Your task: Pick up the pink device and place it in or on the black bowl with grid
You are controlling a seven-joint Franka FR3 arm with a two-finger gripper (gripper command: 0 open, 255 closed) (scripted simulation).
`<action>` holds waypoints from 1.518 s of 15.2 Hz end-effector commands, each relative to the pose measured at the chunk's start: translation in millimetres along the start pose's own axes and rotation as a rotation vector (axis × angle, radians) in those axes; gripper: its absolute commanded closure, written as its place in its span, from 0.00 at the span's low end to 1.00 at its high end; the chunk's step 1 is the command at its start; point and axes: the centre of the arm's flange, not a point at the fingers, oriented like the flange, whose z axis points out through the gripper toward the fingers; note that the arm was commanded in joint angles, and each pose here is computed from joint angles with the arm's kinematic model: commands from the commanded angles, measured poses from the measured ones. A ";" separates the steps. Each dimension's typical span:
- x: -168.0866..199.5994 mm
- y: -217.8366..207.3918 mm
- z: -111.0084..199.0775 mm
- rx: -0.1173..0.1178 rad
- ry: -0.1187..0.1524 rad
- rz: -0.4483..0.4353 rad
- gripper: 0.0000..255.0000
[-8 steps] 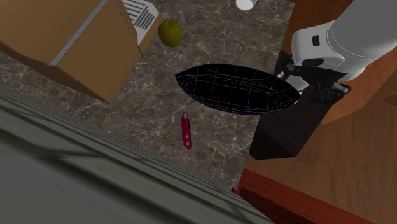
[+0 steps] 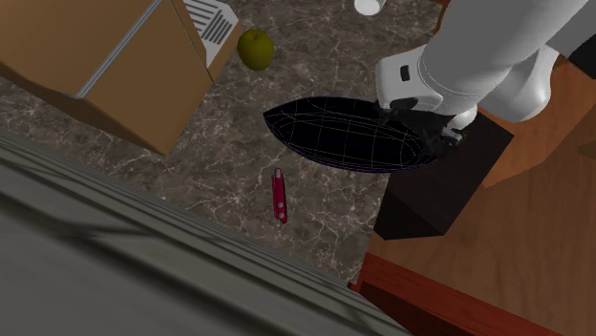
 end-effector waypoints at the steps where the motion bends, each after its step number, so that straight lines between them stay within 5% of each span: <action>1: 18.3 15.2 3.6 -0.006 0.011 -0.033 0.00; 18: 191.9 130.9 27.5 -0.044 0.097 -0.294 0.00; 23: 194.6 131.8 48.6 -0.045 0.097 -0.294 0.00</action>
